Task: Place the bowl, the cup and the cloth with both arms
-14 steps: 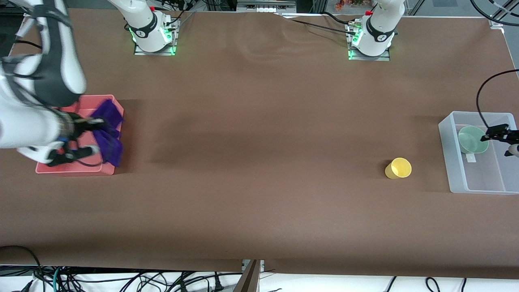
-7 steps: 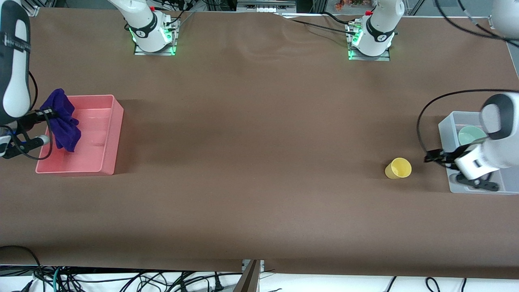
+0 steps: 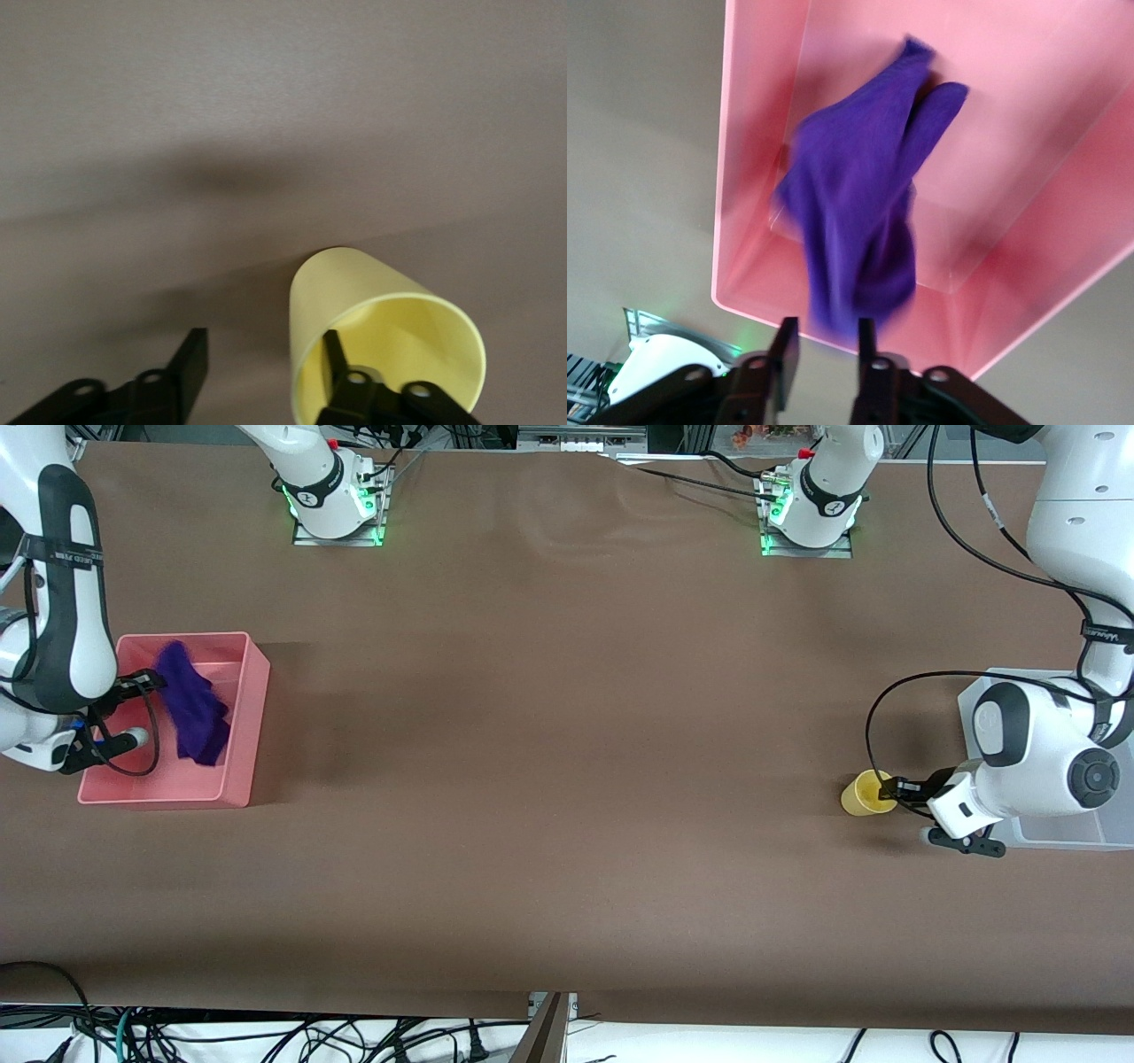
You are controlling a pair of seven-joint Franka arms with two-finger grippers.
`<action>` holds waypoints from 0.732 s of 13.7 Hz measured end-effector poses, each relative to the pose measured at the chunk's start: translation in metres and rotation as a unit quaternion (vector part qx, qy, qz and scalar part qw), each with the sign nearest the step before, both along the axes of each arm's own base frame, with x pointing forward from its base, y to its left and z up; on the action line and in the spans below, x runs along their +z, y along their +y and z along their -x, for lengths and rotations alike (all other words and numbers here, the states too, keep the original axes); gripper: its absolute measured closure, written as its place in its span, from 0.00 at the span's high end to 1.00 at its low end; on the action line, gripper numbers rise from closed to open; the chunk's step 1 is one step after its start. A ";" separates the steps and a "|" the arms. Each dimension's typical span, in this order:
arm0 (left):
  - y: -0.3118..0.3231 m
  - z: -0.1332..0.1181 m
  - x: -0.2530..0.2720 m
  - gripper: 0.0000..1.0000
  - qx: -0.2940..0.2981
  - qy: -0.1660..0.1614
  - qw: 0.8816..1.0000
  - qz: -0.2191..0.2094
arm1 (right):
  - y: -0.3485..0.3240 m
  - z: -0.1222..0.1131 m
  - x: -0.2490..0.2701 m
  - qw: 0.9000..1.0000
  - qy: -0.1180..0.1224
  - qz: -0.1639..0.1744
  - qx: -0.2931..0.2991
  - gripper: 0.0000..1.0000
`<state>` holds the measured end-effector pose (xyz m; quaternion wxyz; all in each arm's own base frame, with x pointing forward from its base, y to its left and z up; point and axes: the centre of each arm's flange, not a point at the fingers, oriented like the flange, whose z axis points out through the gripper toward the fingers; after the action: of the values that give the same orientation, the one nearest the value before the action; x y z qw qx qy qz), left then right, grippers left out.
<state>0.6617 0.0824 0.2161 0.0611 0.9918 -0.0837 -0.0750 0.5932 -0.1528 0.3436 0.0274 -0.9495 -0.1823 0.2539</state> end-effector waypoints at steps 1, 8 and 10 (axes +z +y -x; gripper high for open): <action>-0.004 -0.001 0.000 0.44 -0.002 -0.001 1.000 0.000 | 0.002 -0.007 0.020 1.000 -0.019 -0.001 0.001 0.52; 0.002 -0.005 0.068 0.04 -0.004 -0.002 1.000 -0.011 | 0.132 -0.020 0.200 0.993 -0.119 0.005 -0.023 1.00; 0.014 0.004 0.125 0.04 -0.029 0.023 0.999 -0.031 | 0.156 -0.012 0.239 0.987 -0.157 0.014 -0.016 1.00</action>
<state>0.6579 0.0965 0.3409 0.0300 0.9885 -0.1083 -0.1016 0.6054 0.0028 0.5828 -0.0113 -0.9807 -0.1657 0.1034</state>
